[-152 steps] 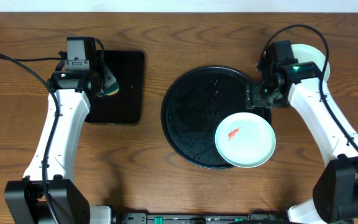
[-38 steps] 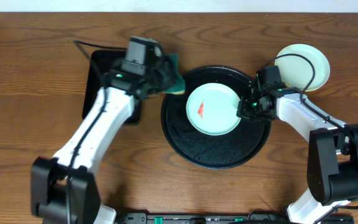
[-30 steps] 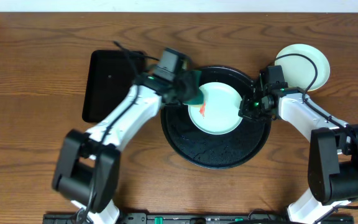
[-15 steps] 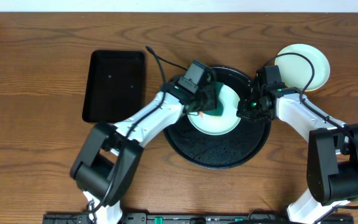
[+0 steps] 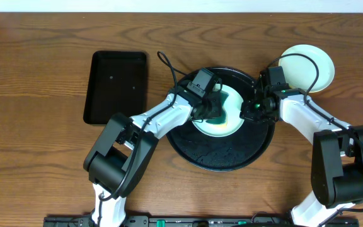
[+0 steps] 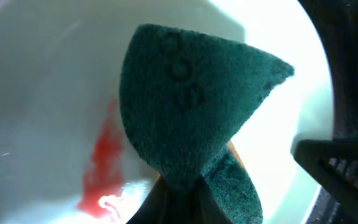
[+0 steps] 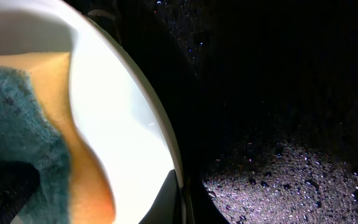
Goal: Clean dirty plates on tray and stack at the side
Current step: 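Scrub the red stain with the sponge while the right gripper holds the plate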
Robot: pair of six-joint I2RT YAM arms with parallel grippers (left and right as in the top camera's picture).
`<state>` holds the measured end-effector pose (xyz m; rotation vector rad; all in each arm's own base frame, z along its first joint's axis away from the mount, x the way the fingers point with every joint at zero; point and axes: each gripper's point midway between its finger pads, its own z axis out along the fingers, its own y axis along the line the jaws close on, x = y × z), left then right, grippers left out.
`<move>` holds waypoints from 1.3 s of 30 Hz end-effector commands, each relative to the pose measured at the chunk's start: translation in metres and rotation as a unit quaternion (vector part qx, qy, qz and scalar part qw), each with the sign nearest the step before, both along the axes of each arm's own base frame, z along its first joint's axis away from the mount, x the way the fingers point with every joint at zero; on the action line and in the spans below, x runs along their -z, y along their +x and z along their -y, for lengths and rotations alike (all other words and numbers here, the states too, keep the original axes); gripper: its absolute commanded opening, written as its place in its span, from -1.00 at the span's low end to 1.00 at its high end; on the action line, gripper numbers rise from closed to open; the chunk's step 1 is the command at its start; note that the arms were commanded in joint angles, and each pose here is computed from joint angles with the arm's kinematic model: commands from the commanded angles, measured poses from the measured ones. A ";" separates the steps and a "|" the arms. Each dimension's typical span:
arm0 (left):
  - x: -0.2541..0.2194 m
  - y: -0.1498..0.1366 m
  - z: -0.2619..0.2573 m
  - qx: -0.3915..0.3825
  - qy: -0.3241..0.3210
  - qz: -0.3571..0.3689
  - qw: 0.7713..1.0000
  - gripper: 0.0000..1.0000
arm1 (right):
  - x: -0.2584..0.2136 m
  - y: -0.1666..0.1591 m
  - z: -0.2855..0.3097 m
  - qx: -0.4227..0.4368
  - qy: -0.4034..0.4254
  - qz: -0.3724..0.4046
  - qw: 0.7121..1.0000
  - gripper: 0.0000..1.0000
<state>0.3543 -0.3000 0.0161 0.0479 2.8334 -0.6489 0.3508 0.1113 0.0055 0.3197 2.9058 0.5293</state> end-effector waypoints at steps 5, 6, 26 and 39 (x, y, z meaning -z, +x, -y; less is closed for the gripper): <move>0.038 0.027 -0.108 -0.089 0.211 0.030 0.973 -0.85 | 0.002 0.000 -0.002 -0.011 -0.006 -0.001 1.000 -0.97; 0.037 0.029 -0.114 -0.090 0.221 0.036 0.970 -0.85 | 0.001 0.000 -0.002 -0.011 -0.006 -0.001 1.000 -0.97; -0.074 0.078 -0.093 -0.092 0.140 0.191 0.967 -0.85 | 0.002 -0.003 -0.001 -0.011 -0.007 -0.006 1.000 -0.97; -0.069 0.013 -0.003 0.035 -0.059 0.067 0.995 -0.84 | 0.002 -0.001 -0.002 -0.012 -0.006 -0.002 1.000 -0.97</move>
